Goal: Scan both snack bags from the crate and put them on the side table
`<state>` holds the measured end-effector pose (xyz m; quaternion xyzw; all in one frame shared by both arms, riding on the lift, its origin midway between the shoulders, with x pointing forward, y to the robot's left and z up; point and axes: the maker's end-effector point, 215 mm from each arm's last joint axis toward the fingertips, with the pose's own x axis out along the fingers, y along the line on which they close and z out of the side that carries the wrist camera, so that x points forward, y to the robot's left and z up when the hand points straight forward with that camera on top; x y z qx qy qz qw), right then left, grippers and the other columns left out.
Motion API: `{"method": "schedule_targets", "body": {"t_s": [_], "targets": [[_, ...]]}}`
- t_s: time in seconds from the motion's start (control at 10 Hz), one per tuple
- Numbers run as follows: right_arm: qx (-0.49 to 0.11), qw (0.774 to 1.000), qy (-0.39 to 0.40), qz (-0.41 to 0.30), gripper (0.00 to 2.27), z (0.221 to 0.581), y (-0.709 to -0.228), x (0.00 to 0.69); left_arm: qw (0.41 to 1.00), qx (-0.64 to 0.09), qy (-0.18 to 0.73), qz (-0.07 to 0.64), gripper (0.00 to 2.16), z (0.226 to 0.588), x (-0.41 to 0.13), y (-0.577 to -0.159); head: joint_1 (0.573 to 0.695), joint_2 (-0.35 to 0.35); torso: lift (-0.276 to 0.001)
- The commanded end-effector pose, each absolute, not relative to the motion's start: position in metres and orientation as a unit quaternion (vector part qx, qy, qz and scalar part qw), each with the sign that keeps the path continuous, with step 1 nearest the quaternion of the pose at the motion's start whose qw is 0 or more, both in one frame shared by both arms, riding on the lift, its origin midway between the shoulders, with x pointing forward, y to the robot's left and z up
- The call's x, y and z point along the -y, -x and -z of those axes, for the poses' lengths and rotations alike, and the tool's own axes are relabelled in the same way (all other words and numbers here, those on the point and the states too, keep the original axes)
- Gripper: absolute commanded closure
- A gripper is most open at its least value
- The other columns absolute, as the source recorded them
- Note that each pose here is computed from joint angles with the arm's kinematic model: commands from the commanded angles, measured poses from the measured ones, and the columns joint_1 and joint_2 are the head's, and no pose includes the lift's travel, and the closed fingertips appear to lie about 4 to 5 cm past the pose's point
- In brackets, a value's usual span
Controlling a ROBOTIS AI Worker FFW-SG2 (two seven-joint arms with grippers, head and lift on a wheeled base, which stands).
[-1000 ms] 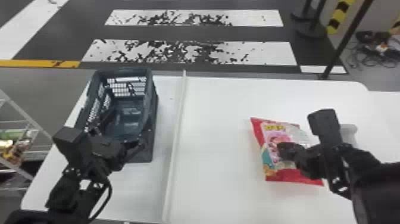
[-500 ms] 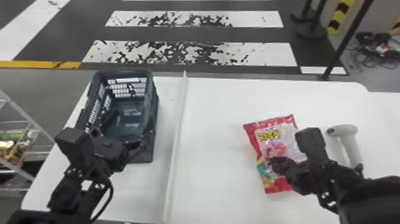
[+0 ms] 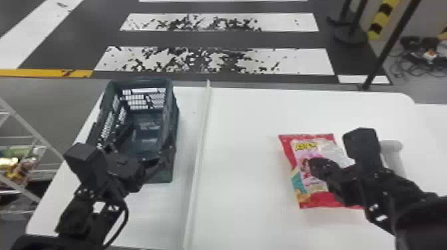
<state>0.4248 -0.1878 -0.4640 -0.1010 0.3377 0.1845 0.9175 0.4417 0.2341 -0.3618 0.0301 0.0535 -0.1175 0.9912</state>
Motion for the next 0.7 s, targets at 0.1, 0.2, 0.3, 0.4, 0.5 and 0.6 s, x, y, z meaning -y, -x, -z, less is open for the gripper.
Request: {"method": "schedule_targets", "body": {"t_s": [0.1, 0.2, 0.3, 0.4, 0.5, 0.6], "targets": [[-0.31, 0.921, 0.106, -0.21, 2.25, 0.448, -0.438, 0.16, 0.991, -0.054, -0.031, 0.118, 0.1, 0.362, -0.234, -0.441, 0.695, 0.064, -0.087], [-0.309, 0.917, 0.113, -0.225, 2.25, 0.457, -0.447, 0.145, 0.991, -0.053, -0.031, 0.118, 0.1, 0.361, -0.234, -0.442, 0.695, 0.08, -0.087], [-0.31, 0.912, 0.119, -0.239, 2.25, 0.467, -0.453, 0.131, 0.991, -0.053, -0.031, 0.117, 0.1, 0.36, -0.234, -0.441, 0.695, 0.101, -0.087], [-0.305, 0.91, 0.122, -0.253, 2.25, 0.473, -0.459, 0.117, 0.991, -0.053, -0.032, 0.116, 0.1, 0.361, -0.236, -0.44, 0.695, 0.109, -0.087], [-0.311, 0.905, 0.129, -0.258, 2.25, 0.485, -0.464, 0.11, 0.991, -0.054, -0.032, 0.116, 0.1, 0.361, -0.236, -0.44, 0.695, 0.129, -0.087], [-0.317, 0.903, 0.138, -0.257, 2.25, 0.493, -0.473, 0.11, 0.991, -0.054, -0.031, 0.116, 0.1, 0.361, -0.236, -0.44, 0.695, 0.146, -0.087]]}}
